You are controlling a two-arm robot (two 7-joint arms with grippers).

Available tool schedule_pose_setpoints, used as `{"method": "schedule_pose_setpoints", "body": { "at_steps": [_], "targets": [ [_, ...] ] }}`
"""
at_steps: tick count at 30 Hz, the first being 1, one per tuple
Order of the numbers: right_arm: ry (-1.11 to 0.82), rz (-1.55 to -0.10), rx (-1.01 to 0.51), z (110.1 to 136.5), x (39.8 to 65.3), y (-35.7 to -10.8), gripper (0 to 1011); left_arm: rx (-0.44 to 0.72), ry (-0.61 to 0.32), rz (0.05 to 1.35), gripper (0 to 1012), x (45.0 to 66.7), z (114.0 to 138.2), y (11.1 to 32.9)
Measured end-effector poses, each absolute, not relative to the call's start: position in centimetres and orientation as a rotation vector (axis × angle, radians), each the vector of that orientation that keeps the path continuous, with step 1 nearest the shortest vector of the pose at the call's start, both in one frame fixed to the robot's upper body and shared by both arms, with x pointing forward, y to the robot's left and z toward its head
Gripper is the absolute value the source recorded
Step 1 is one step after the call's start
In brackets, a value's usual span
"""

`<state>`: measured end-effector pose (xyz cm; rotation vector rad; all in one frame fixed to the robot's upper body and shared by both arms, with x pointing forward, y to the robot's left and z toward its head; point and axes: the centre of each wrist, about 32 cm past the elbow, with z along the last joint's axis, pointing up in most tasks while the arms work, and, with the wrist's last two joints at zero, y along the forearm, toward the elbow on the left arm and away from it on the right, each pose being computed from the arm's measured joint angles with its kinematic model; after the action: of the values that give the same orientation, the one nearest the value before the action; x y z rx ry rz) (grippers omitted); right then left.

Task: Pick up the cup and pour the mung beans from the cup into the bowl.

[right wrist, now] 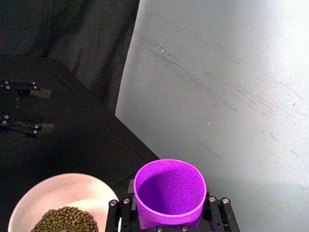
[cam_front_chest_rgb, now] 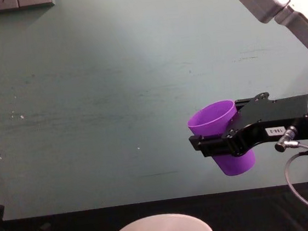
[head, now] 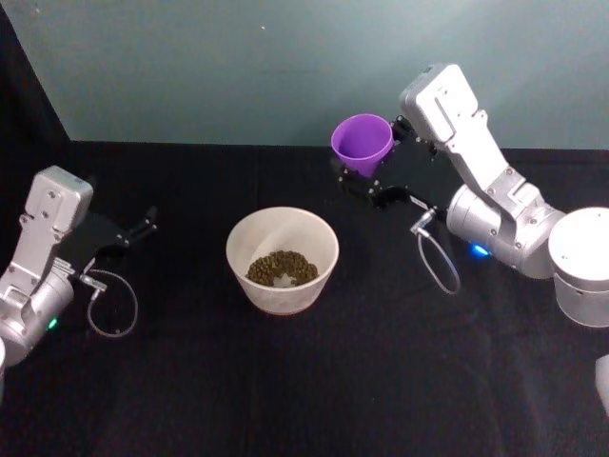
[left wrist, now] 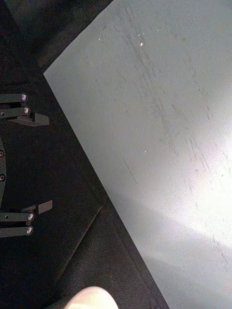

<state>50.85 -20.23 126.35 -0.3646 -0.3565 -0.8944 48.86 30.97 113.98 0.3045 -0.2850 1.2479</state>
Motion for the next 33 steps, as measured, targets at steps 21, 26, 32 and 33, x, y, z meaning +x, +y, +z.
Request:
{"method": "schedule_pose_setpoints", "body": {
  "at_steps": [21,26,32,33],
  "targets": [
    [-0.307,-0.883,-0.346,124.5,52.7,-21.3,729,0.304,-0.285,1.248,1000,48.9,114.0,31.0],
    [-0.246,-0.886,-0.29,122.5,54.0,-22.7,729,0.304,-0.285,1.248,1000,48.9,114.0,31.0],
    [-0.181,-0.862,-0.218,120.6,55.1,-23.8,729,0.304,-0.285,1.248,1000,48.9,114.0,31.0],
    [-0.162,-0.855,-0.203,120.1,55.4,-24.1,729,0.304,-0.285,1.248,1000,48.9,114.0,31.0]
  ]
}}
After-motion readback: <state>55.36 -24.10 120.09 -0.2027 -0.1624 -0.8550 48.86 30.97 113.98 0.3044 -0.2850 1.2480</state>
